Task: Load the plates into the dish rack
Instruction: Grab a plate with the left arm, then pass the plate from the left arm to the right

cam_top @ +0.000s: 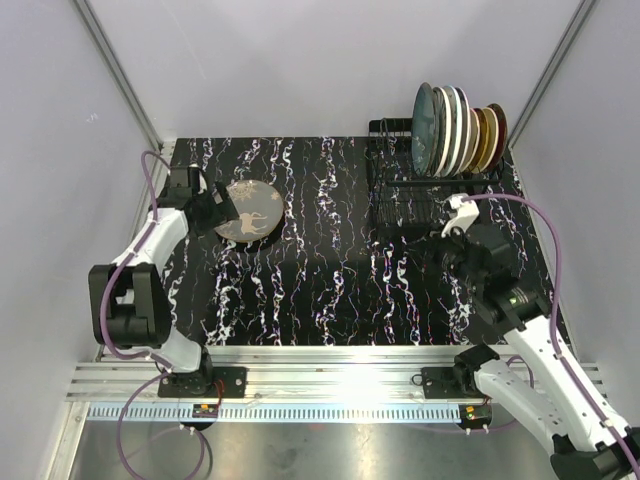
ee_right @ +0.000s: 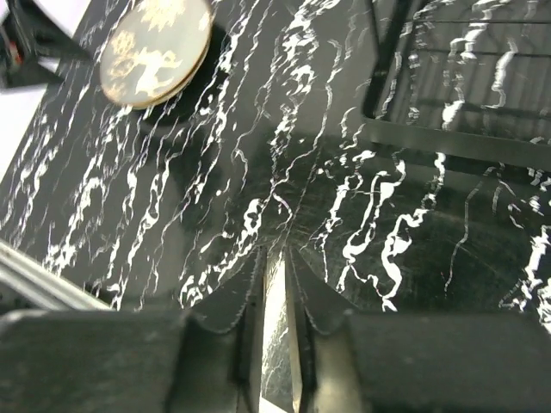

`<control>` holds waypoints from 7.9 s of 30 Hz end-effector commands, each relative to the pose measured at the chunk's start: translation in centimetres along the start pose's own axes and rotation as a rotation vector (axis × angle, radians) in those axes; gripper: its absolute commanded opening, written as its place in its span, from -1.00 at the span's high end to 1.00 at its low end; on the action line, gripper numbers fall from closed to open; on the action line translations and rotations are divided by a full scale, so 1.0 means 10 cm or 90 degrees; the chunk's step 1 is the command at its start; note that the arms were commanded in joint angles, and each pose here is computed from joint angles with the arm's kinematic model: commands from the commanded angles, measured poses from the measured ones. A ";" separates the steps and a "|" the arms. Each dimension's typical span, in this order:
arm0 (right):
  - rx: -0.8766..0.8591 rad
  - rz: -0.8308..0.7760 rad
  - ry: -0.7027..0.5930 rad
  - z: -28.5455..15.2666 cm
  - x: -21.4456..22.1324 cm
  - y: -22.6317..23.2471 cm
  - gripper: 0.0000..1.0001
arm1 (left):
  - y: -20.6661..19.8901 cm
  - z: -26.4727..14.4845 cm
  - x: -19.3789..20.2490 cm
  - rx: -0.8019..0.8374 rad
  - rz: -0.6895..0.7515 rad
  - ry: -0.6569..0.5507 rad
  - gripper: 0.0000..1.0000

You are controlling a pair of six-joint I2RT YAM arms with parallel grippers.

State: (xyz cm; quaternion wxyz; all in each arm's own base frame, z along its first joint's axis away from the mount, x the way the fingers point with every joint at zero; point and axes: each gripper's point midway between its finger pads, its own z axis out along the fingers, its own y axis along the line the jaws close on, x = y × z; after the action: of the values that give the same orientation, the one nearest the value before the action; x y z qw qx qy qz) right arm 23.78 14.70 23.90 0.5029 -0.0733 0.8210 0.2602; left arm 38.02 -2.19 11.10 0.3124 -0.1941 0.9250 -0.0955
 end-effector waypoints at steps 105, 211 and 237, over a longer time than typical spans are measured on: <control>-0.077 0.113 0.052 0.29 0.15 0.27 0.33 | 0.12 -0.35 0.15 0.058 -0.138 -0.052 1.00; -0.303 0.881 0.073 3.01 0.32 2.00 1.00 | -0.51 -0.66 0.04 0.292 -0.097 -0.083 0.33; -0.360 0.803 0.116 2.23 0.20 2.31 1.00 | -0.36 -0.67 -0.06 0.232 -0.074 -0.107 -0.34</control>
State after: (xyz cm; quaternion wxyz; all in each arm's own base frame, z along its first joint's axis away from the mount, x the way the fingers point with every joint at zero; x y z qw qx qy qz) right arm 33.85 45.00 13.26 0.1368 0.3356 0.7068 0.6076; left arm 34.43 -5.55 15.02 0.3688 -0.2103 0.8634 -0.2724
